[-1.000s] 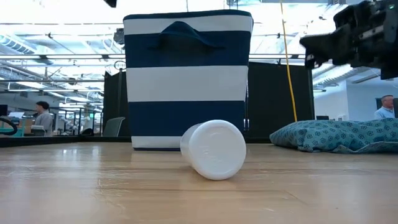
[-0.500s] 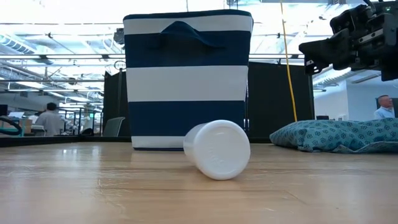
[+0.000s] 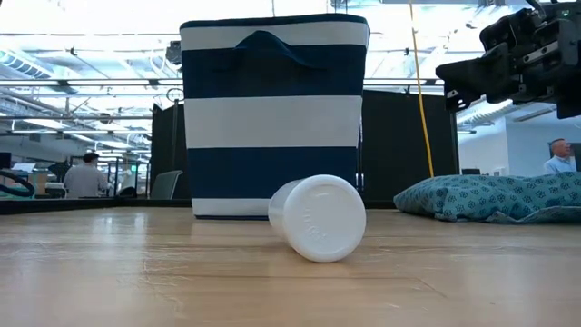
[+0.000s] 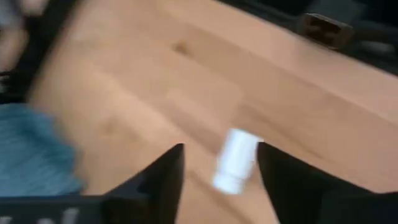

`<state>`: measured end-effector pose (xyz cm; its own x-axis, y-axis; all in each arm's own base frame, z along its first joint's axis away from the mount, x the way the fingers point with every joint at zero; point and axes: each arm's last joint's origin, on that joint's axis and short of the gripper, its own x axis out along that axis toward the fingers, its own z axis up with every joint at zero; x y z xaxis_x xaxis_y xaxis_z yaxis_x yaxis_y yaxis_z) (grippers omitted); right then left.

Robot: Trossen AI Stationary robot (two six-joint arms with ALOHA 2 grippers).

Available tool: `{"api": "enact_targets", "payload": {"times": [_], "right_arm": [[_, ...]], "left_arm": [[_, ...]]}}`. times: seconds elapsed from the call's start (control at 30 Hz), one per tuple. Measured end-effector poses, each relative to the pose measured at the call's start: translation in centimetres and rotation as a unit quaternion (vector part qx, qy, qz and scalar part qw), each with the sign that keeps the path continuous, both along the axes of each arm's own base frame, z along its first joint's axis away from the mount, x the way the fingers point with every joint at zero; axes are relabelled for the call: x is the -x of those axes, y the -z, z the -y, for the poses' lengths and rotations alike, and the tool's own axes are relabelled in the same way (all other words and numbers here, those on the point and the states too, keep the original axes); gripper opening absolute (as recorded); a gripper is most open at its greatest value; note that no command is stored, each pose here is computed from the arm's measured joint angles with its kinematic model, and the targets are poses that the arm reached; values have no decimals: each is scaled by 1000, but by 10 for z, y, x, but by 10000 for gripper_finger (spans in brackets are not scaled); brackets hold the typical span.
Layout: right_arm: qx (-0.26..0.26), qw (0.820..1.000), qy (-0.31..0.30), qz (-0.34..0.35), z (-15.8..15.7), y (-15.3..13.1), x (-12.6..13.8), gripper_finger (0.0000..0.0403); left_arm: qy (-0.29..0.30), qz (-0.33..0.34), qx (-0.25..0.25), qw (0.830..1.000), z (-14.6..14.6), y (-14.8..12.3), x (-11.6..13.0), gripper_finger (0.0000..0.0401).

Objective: Pick & place medical supplies in basket/bin
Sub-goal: Put the white pill bottle into the blue bin

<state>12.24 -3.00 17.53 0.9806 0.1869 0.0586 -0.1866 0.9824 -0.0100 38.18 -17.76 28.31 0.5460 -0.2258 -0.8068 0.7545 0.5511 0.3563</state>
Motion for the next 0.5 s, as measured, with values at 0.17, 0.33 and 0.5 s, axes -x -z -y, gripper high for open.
{"api": "enact_targets", "payload": {"times": [0.17,0.33,0.5], "right_arm": [[6,1000,1,1,0,0,0,0],[13,1000,1,2,0,0,0,0],[14,1000,1,1,0,0,0,0]], "left_arm": [[59,-36,-2,998,6,16,-7,296],[67,-61,-81,993,3,44,-16,346],[104,-79,-111,985,-4,67,-26,351]]}}
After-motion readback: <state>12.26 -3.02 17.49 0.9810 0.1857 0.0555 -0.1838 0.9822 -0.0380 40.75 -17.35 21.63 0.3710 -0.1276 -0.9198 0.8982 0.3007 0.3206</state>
